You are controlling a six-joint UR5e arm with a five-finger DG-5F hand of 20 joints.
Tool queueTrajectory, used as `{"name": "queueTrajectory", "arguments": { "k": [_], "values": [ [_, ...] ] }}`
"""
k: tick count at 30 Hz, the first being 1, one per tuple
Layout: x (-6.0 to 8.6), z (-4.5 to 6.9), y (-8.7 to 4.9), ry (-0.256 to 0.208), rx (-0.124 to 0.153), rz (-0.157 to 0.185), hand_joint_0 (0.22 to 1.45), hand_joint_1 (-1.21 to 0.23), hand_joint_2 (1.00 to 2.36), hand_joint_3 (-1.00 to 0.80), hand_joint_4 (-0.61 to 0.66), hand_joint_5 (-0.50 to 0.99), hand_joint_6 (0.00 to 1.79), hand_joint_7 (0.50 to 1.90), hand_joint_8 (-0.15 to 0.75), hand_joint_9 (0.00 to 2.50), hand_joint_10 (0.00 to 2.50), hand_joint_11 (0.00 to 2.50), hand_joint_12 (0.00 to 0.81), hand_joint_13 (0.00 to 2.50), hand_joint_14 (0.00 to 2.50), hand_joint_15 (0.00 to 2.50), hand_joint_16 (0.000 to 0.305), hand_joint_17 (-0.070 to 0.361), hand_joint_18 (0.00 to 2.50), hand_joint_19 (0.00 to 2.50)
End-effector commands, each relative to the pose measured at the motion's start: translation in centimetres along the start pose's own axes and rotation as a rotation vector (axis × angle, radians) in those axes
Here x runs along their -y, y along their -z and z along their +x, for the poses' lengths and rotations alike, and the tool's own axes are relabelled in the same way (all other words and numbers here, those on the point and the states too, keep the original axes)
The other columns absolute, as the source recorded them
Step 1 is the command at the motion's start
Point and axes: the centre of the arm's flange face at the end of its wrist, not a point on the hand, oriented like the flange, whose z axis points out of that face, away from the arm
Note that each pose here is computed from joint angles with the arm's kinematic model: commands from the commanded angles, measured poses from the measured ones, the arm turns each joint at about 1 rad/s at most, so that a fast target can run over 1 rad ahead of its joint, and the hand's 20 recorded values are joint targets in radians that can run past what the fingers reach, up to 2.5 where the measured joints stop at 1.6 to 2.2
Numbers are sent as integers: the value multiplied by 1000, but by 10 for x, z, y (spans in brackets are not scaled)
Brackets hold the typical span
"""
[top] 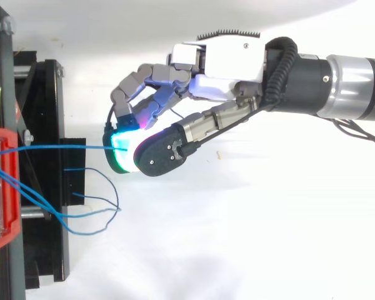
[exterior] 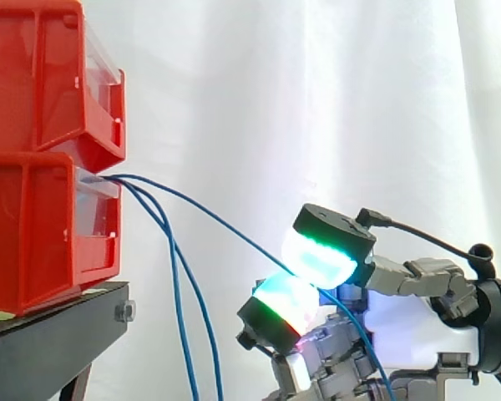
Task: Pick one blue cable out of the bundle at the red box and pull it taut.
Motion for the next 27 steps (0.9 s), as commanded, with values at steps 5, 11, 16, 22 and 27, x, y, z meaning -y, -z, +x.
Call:
{"name": "queueTrajectory", "arguments": {
  "k": [5, 11, 16, 22, 27],
  "values": [
    [0, 0, 0, 0, 0, 1, 809, -759, 1018, -242, -280, -193, 989, 1379, 256, 908, 11, 850, 383, 639, 13, 446, 48, 108, 440, 320],
    [0, 0, 0, 0, 0, 1, 809, -759, 1017, -243, -274, -194, 989, 1382, 261, 909, 13, 837, 384, 636, 13, 448, 48, 108, 439, 332],
    [0, 0, 0, 0, 0, -1, 809, -758, 1017, -245, -279, -194, 989, 1375, 259, 907, 13, 844, 384, 636, 13, 452, 48, 108, 440, 331],
    [0, 0, 0, 0, 0, 1, 808, -759, 1018, -245, -275, -194, 989, 1374, 261, 909, 13, 836, 383, 636, 13, 449, 48, 108, 441, 330],
    [0, 0, 0, 0, 0, -1, 809, -758, 1017, -247, -274, -194, 989, 1374, 259, 908, 14, 847, 385, 636, 13, 445, 48, 108, 440, 322]
  ]
}}
